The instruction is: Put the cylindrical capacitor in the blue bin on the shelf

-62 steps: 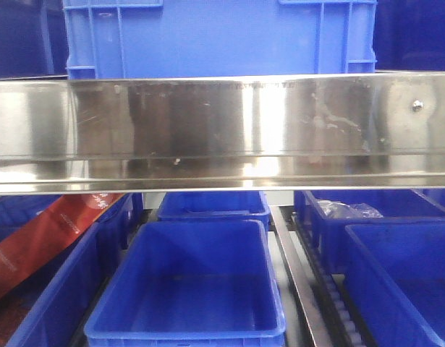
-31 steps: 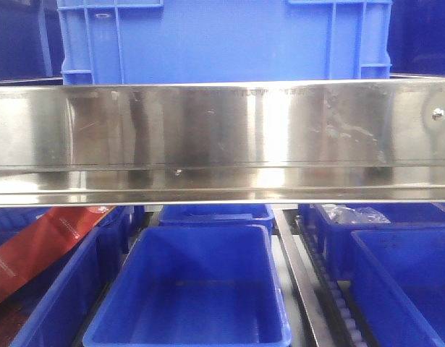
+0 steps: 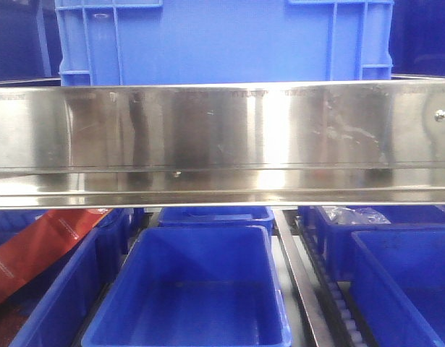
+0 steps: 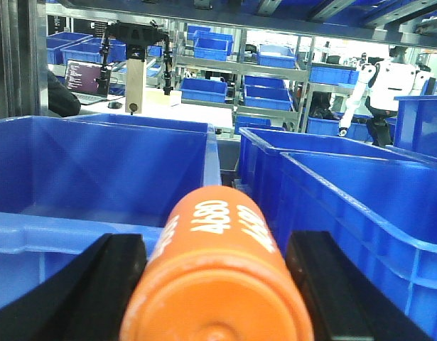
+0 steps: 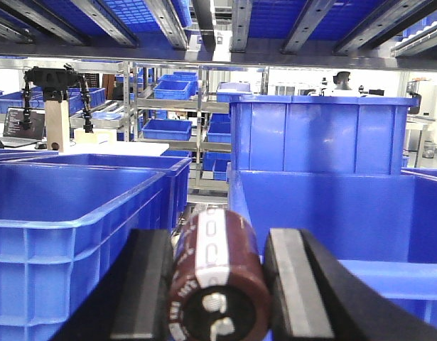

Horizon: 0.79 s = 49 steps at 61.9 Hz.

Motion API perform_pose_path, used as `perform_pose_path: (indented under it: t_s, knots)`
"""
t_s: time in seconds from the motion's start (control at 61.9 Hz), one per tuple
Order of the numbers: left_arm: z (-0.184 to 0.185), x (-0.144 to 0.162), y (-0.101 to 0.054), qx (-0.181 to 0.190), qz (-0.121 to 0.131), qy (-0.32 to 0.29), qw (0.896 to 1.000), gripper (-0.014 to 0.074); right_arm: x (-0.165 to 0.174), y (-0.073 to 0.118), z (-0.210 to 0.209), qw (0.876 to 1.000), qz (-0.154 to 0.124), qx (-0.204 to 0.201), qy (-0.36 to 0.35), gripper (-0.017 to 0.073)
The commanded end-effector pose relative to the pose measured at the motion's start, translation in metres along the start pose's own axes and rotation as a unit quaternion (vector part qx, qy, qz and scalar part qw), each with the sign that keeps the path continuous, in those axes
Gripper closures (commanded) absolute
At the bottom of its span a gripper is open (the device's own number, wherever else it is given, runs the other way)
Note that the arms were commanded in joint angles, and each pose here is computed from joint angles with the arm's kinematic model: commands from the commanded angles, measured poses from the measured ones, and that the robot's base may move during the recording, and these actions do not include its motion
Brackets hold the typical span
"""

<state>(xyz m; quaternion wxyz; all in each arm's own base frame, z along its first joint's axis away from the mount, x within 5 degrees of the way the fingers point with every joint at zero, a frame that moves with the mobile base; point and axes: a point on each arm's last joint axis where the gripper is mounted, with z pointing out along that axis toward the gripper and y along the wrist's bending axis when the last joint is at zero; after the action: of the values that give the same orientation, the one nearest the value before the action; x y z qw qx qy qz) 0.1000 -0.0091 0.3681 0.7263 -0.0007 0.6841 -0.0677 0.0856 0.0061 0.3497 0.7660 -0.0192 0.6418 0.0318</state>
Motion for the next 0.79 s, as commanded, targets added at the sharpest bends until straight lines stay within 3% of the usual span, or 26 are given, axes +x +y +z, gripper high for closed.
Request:
perform_pose_path:
  t_s: [0.0,0.081,0.194,0.243,0.42,0.517,0.776]
  knots:
    - [0.000,-0.003,0.000,0.001,-0.003,-0.016,1.000,0.0704,-0.002,0.000,-0.001,1.000,0.004,-0.001,-0.011,0.0722]
    - [0.005,-0.007,-0.001,0.004,0.004,-0.009,1.000,0.0704,-0.008,0.000,0.002,1.000,-0.006,-0.001,-0.013,0.0725]
    - [0.018,-0.021,-0.009,0.032,0.064,0.006,0.997,0.0704,-0.023,0.002,0.014,0.999,-0.041,-0.008,-0.007,0.0725]
    - [0.027,-0.030,-0.016,0.052,0.074,0.005,0.996,0.0704,-0.030,0.004,0.023,0.999,-0.048,-0.016,-0.005,0.0725]
    - [0.070,-0.052,-0.049,0.131,0.075,0.013,0.988,0.0704,-0.049,0.020,0.068,0.997,-0.041,-0.066,0.015,0.0725]
    - [0.102,-0.058,-0.076,0.172,0.074,0.007,0.982,0.0704,-0.052,0.037,0.100,0.993,-0.037,-0.103,0.034,0.0725]
    - [0.162,-0.046,-0.127,0.219,0.073,0.020,0.973,0.0704,-0.048,0.093,0.168,0.980,-0.033,-0.182,0.071,0.0725]
